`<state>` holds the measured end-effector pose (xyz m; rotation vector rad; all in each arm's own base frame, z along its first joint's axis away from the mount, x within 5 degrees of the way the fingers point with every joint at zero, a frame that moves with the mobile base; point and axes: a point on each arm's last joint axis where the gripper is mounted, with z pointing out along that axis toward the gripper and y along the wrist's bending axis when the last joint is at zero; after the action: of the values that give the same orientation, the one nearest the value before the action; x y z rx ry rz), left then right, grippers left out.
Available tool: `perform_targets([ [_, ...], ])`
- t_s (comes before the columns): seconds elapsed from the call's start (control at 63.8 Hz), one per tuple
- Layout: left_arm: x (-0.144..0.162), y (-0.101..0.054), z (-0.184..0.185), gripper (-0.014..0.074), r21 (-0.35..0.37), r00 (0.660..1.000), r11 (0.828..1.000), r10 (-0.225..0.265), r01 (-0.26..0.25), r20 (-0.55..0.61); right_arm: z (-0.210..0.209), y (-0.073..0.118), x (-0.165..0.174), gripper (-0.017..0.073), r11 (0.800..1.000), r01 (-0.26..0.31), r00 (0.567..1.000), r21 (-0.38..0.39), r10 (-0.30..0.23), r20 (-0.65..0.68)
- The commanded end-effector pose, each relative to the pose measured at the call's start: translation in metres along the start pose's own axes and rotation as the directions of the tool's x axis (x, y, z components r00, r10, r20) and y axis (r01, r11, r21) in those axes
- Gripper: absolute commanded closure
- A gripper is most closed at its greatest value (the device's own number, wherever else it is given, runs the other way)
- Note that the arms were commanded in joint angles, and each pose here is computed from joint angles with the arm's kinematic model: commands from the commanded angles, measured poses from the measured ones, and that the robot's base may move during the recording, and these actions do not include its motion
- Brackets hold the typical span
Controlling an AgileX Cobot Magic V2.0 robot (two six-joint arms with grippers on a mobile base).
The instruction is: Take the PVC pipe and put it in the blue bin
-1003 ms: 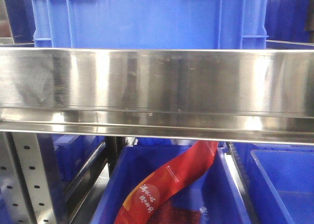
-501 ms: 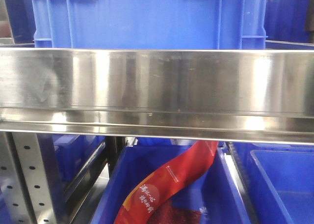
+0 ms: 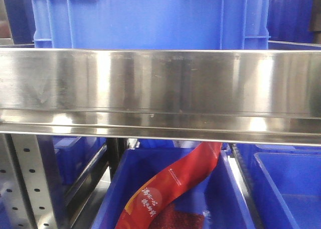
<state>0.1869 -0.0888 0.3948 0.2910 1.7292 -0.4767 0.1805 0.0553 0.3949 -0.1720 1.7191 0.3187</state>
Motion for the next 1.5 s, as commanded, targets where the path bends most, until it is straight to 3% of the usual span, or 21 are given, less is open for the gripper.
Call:
perform_targets([
  [0.0, 0.013, 0.0, -0.025, 0.0704, 0.001, 0.998, 1.0, -0.019, 0.019, 0.058, -0.018, -0.001, 0.008, 0.0727, 1.0, 0.01, 0.999, 0.004, -0.01, 0.049],
  [0.11, 0.029, 0.002, -0.047, 0.0704, -0.004, 0.995, 1.0, -0.018, 0.018, 0.096, -0.033, -0.002, 0.017, 0.0727, 1.0, 0.01, 0.997, 0.003, -0.01, 0.077],
  [0.439, 0.018, -0.002, -0.092, 0.0704, 0.006, 0.958, 1.0, -0.011, 0.01, 0.288, -0.053, -0.001, 0.008, 0.0727, 1.0, 0.013, 0.985, -0.002, -0.012, 0.174],
  [0.956, 0.018, -0.002, -0.094, 0.0704, 0.007, 0.956, 1.0, -0.011, 0.009, 0.294, -0.052, -0.001, 0.009, 0.0727, 1.0, 0.012, 0.986, -0.002, -0.012, 0.169],
  [1.003, 0.018, -0.002, -0.094, 0.0704, 0.007, 0.956, 1.0, -0.011, 0.009, 0.294, -0.053, -0.001, 0.01, 0.0727, 1.0, 0.031, 0.985, 0.004, -0.031, 0.167],
  [1.081, 0.018, -0.002, -0.094, 0.0704, 0.007, 0.956, 1.0, -0.011, 0.009, 0.294, -0.056, -0.004, 0.016, 0.0727, 0.996, 0.082, 0.981, 0.035, -0.087, 0.172],
  [1.238, 0.018, -0.002, -0.094, 0.0704, 0.007, 0.956, 1.0, -0.011, 0.009, 0.294, -0.066, -0.025, 0.055, 0.0727, 0.983, 0.055, 0.979, 0.175, -0.088, 0.186],
  [1.379, 0.018, -0.002, -0.094, 0.0704, 0.007, 0.956, 1.0, -0.011, 0.009, 0.294, -0.076, -0.043, 0.101, 0.0727, 0.947, 0.029, 0.966, 0.319, -0.108, 0.233],
  [1.488, 0.018, -0.002, -0.094, 0.0704, 0.007, 0.956, 1.0, -0.011, 0.009, 0.294, -0.083, -0.05, 0.139, 0.0727, 0.924, 0.017, 0.975, 0.382, -0.1, 0.199],
])
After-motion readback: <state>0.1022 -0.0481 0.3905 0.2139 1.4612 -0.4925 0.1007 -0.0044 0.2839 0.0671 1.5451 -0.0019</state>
